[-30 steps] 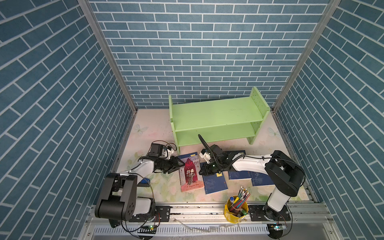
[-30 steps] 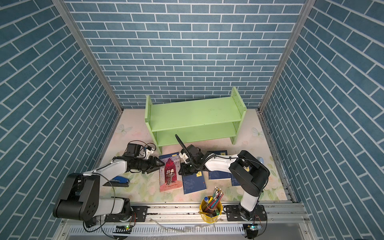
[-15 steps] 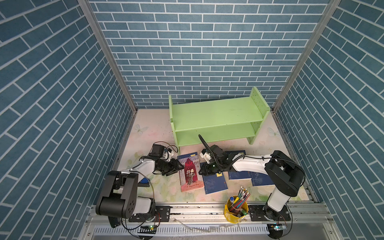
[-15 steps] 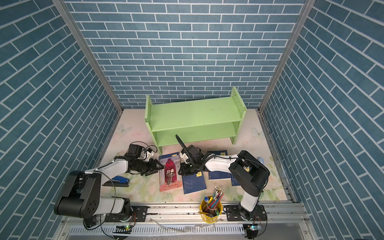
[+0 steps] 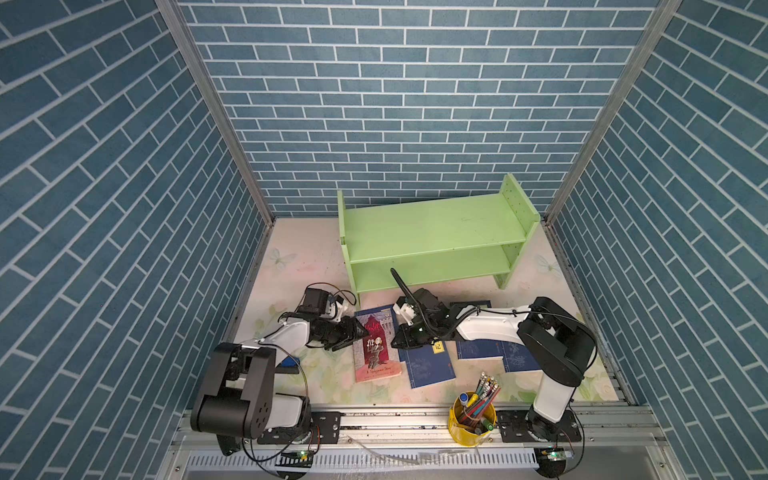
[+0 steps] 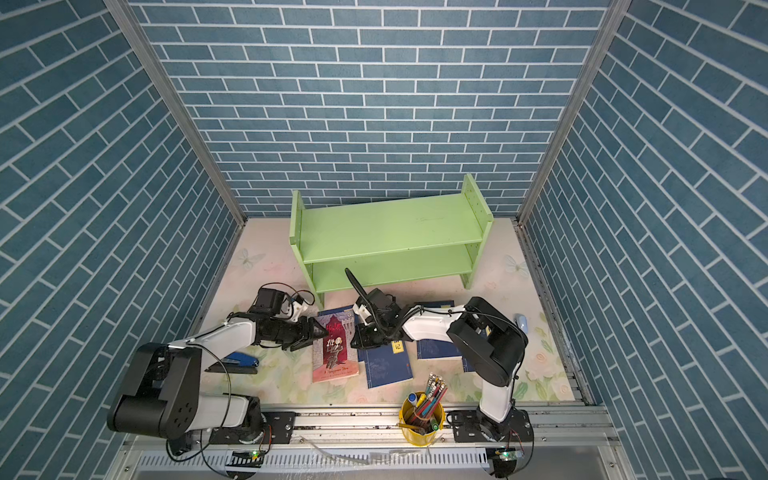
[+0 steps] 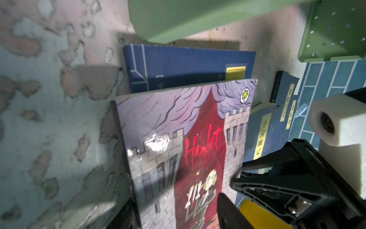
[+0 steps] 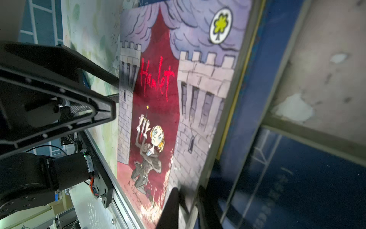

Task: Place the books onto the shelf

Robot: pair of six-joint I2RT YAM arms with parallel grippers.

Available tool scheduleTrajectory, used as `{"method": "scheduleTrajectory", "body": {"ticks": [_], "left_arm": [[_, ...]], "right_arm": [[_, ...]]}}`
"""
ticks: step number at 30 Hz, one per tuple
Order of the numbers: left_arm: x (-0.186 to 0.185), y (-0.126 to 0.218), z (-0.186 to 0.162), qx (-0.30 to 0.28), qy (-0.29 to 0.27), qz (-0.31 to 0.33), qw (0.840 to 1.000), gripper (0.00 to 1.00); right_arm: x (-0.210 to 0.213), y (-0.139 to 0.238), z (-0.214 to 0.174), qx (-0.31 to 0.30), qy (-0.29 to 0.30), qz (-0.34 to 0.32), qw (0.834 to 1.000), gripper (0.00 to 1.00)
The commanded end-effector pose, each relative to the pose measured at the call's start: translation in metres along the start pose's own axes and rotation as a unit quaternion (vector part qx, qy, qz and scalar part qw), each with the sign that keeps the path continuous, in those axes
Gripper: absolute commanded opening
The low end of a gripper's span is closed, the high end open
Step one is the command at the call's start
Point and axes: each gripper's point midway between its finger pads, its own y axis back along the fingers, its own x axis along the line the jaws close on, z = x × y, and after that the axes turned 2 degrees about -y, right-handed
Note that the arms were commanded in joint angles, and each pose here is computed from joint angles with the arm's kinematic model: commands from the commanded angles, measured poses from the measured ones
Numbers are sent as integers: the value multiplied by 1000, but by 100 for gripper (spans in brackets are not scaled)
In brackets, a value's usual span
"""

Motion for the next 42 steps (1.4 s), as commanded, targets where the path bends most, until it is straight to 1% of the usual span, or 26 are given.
{"method": "scheduleTrajectory", "body": {"ticks": [1,3,12,15,19,22,26,31,35,40,42], "left_arm": [[-5,4,-1,1,-8,-1,1000,63],[-8,5,0,-1,-9,-5,1000,60],[-28,17,5,-20,-15,-34,999,25],[-28,18,4,-18,-13,-32,999,12],[-31,20,4,-15,-8,-35,999,4],[-35,24,4,-17,-5,-40,999,0],[-39,28,4,-18,1,-42,999,0],[-55,34,2,-14,20,-79,997,0],[-61,38,-2,-12,33,-93,995,0],[-70,42,-8,-11,41,-118,992,0],[-68,44,-12,-15,37,-115,993,0]], "right_arm": [[14,-6,5,-3,-1,17,1000,20],[15,-8,5,-3,-1,18,1000,20],[12,-3,10,-21,-2,2,1000,24],[12,3,12,-31,-2,-6,1000,31],[11,20,14,-55,-7,-22,998,40],[14,39,15,-77,-9,-31,996,43],[18,65,15,-93,-14,-51,994,46],[26,95,8,-100,-35,-59,993,49],[40,121,5,-111,-51,-46,991,52],[58,157,5,-149,-67,-19,986,55],[59,163,3,-158,-70,-13,985,56]]}}
